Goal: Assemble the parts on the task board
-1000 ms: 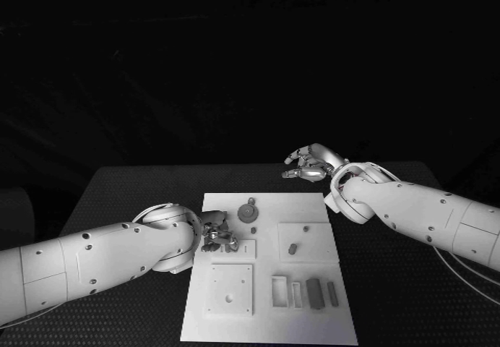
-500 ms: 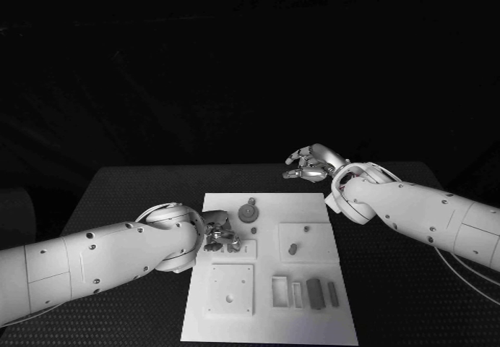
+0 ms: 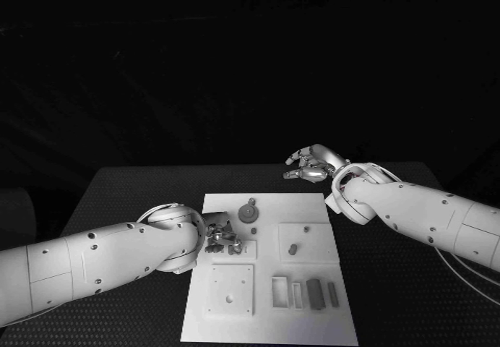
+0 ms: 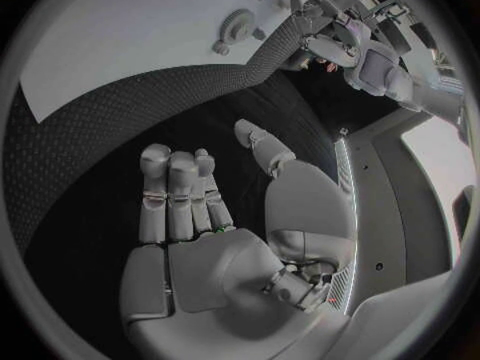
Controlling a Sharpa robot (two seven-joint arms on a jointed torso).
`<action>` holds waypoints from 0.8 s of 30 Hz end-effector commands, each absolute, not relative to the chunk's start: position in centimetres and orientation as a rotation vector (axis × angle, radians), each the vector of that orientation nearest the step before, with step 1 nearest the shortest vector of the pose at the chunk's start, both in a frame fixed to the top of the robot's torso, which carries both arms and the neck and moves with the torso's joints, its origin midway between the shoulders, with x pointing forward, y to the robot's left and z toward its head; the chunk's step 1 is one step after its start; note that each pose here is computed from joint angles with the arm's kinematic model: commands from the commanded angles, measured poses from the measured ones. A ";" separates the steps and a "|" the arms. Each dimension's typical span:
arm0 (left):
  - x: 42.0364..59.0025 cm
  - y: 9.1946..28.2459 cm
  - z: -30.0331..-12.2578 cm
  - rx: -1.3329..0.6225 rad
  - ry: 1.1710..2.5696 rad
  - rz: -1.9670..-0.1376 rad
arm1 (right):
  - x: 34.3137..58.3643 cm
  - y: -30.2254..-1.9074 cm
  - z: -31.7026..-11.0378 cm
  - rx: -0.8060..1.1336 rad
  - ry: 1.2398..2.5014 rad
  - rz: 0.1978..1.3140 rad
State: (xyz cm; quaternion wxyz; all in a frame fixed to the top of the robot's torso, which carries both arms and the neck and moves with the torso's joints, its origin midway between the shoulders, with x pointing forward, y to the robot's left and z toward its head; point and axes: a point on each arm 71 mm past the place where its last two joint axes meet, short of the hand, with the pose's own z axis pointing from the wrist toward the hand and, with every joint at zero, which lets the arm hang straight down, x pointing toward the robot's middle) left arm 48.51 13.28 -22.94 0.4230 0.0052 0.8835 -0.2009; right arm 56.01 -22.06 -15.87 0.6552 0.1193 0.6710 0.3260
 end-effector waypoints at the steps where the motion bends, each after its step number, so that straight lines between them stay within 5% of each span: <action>1: 48.2 13.1 -23.2 0.022 2.238 -0.502 | 56.0 -22.0 -15.9 0.266 1.531 0.746; 24: 48.7 13.9 -23.0 -0.023 2.188 -0.487 | 56.0 -22.0 -15.9 0.266 1.531 0.745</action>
